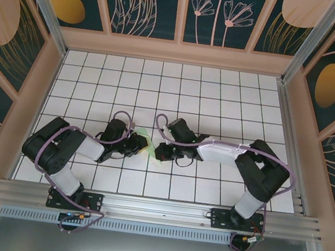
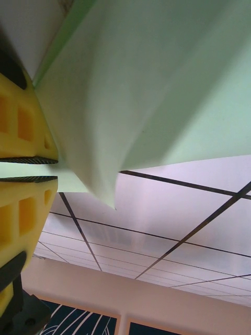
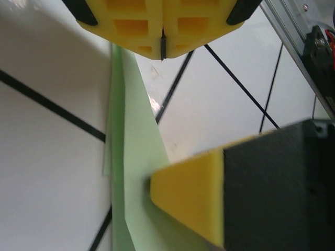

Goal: Fold a paper plane with a square sheet of paper (pick it up from the middle)
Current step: Fold the wing for the fifth time at the center of the table.

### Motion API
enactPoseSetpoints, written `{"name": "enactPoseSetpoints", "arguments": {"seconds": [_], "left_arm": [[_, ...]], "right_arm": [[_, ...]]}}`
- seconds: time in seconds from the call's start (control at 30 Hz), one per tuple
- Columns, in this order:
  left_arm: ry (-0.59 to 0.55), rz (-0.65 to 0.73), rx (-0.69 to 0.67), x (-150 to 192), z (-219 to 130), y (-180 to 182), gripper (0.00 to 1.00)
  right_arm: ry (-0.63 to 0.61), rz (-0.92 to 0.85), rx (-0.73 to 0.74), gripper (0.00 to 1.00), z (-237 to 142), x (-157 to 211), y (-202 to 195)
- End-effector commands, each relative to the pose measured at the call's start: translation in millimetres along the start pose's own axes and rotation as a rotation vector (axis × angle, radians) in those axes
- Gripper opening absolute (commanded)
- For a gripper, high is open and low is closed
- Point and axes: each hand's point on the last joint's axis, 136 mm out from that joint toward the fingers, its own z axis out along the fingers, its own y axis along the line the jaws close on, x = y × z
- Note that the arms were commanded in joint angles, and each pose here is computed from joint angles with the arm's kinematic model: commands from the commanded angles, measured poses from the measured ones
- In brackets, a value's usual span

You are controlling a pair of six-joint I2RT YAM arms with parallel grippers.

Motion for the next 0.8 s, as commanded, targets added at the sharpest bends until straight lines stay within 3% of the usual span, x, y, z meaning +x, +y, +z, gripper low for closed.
{"name": "enactPoseSetpoints", "arguments": {"seconds": [0.0, 0.3, 0.57, 0.77], "left_arm": [[-0.024, -0.054, -0.247, 5.3, -4.6, 64.9, 0.18], [-0.021, 0.008, -0.222, -0.5, -4.3, 48.0, 0.19], [-0.104, 0.269, -0.090, -29.2, -18.9, -30.2, 0.28], [-0.106, 0.285, -0.075, -25.6, -23.6, -32.4, 0.25]], "right_arm": [[-0.018, 0.013, -0.010, 0.00, 11.7, -15.6, -0.5], [0.026, 0.053, 0.098, 0.00, 27.3, -4.1, -36.1], [0.073, 0.086, 0.160, 0.00, 29.5, 17.1, -58.0], [0.068, 0.105, 0.144, 0.00, 33.0, 18.3, -57.4]]}}
